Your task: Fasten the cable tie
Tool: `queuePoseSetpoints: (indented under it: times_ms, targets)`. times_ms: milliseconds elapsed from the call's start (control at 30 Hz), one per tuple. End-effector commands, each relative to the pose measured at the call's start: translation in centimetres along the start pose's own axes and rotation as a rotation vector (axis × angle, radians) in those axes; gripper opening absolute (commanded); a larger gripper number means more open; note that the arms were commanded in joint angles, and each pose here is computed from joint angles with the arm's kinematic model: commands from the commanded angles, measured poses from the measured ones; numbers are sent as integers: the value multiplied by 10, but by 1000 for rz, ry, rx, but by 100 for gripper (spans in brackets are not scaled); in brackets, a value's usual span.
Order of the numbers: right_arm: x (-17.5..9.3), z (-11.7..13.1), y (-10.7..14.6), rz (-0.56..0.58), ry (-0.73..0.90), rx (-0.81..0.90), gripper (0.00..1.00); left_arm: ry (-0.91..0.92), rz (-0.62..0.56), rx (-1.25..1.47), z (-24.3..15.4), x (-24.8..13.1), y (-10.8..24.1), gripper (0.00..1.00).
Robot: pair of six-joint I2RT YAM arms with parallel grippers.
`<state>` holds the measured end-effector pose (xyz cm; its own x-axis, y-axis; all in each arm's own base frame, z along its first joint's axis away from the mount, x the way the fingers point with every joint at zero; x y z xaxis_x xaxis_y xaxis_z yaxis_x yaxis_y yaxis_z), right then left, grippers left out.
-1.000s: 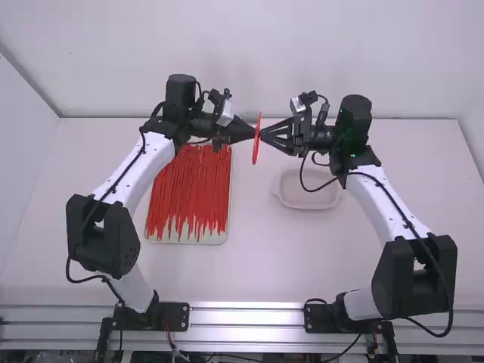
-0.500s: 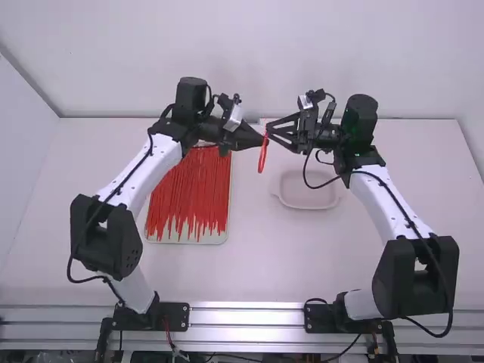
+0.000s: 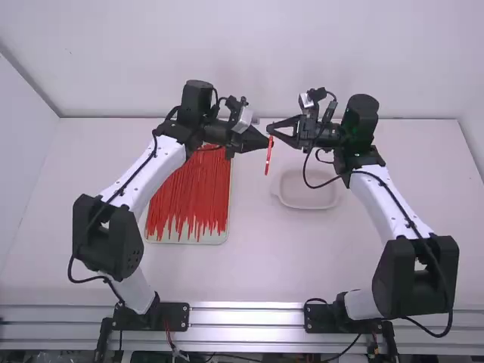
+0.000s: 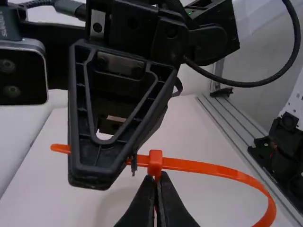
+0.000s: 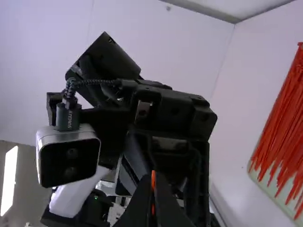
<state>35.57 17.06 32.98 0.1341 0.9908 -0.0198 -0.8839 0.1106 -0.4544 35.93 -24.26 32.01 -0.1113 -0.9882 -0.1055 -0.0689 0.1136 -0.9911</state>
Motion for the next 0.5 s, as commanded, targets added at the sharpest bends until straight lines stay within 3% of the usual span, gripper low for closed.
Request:
queuePoseSetpoints:
  times_ms: [0,233,467]
  targets:
    - [2,4,1,12,-14,-18,0,-36,18,-18,3,-1,1,2]
    - [2,7,0,11,-23,-26,0,-80,53,-49,7,0,8,2]
    - [-2,26,-9,-10,-65,-90,0,-100,77,-87,9,1,23,2]
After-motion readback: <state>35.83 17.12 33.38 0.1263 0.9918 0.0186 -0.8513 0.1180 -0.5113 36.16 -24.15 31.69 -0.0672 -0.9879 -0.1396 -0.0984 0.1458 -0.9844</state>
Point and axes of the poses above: each hand's point on the last joint's axis, 136 mm out from that joint toward the fingers, its own x axis out along the fingers, its own z axis along the line the jaws close on, y = z × x, the point moved 4 cm from there along -x, back along the fingers, and after that the axes turned 9 degrees about -x, right-handed, at the moved point
